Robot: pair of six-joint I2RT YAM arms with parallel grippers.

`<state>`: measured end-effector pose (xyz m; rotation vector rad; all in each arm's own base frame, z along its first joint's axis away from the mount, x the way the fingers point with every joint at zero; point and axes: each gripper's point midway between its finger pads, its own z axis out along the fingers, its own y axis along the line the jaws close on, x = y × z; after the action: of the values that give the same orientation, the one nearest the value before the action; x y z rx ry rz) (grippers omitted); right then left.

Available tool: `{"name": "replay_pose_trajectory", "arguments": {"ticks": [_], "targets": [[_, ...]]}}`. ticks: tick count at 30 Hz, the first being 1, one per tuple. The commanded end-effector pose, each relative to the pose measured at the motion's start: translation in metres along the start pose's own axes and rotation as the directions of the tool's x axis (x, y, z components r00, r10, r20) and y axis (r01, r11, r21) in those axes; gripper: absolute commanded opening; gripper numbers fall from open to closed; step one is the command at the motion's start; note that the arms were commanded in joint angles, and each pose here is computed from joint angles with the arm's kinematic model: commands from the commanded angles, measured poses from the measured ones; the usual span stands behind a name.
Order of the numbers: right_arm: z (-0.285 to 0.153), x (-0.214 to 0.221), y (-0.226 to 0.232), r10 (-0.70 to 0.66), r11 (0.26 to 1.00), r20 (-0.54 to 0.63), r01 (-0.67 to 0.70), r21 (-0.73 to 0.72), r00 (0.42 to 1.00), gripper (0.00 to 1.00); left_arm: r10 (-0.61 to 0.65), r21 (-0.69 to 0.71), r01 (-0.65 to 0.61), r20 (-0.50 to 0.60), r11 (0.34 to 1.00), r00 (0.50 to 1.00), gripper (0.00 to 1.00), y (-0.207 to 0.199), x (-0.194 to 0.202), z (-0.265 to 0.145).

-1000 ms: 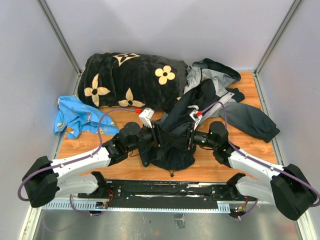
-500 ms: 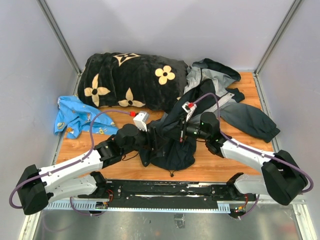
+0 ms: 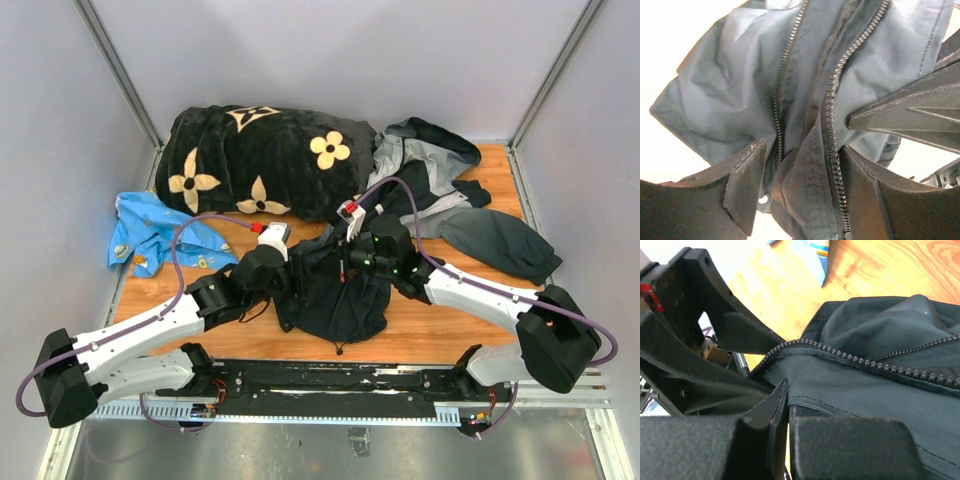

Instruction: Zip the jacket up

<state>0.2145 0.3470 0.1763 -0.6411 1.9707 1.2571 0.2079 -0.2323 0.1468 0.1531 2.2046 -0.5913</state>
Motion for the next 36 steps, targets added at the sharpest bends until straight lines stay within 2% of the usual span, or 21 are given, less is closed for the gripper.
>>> {"name": "replay_pose_trajectory", "arguments": {"ticks": [1, 10, 16, 21, 24, 26, 29, 30, 32, 36], "targets": [[0.003, -0.003, -0.002, -0.053, 0.997, -0.017, 0.054, 0.049, 0.998, 0.03, 0.033, -0.141, -0.025, 0.054, 0.99, 0.998, 0.62, 0.026, -0.016, -0.015], [0.004, 0.001, -0.002, -0.054, 0.996, -0.041, 0.057, 0.064, 0.998, 0.06, 0.066, -0.158, -0.057, 0.05, 0.986, 0.997, 0.43, 0.03, -0.02, -0.022], [0.006, 0.006, -0.005, -0.053, 0.996, -0.06, 0.057, 0.07, 0.997, 0.08, 0.079, -0.075, -0.078, 0.008, 0.994, 0.997, 0.26, 0.016, -0.011, -0.019], [0.001, 0.017, -0.025, -0.051, 0.983, -0.101, 0.067, 0.169, 0.994, 0.11, 0.08, 0.014, -0.08, 0.004, 0.997, 0.997, 0.01, 0.001, -0.009, -0.021], [-0.008, 0.03, -0.047, -0.036, 0.959, -0.151, 0.077, 0.273, 0.988, 0.16, 0.07, 0.075, -0.071, 0.009, 0.995, 0.997, 0.0, -0.008, -0.008, -0.022], [-0.014, 0.037, -0.057, -0.026, 0.946, -0.175, 0.081, 0.314, 0.984, 0.23, 0.055, 0.104, -0.056, 0.011, 0.993, 0.998, 0.0, -0.013, -0.007, -0.019], [-0.025, 0.051, -0.065, -0.014, 0.939, -0.204, 0.082, 0.333, 0.979, 0.51, 0.032, 0.117, -0.032, 0.004, 0.993, 0.999, 0.0, -0.013, -0.003, -0.013], [-0.031, 0.056, -0.069, -0.003, 0.934, -0.211, 0.078, 0.348, 0.977, 0.56, 0.023, 0.107, -0.023, -0.001, 0.994, 1.0, 0.0, -0.01, -0.001, -0.01], [-0.045, 0.066, -0.08, 0.021, 0.914, -0.226, 0.073, 0.4, 0.974, 0.64, 0.006, 0.096, -0.005, -0.01, 0.995, 1.0, 0.0, -0.004, 0.002, -0.006], [-0.064, 0.091, -0.098, 0.074, 0.873, -0.287, 0.078, 0.482, 0.955, 0.72, -0.046, 0.11, 0.046, -0.003, 0.993, 0.999, 0.0, 0.002, 0.0, -0.002]]}}
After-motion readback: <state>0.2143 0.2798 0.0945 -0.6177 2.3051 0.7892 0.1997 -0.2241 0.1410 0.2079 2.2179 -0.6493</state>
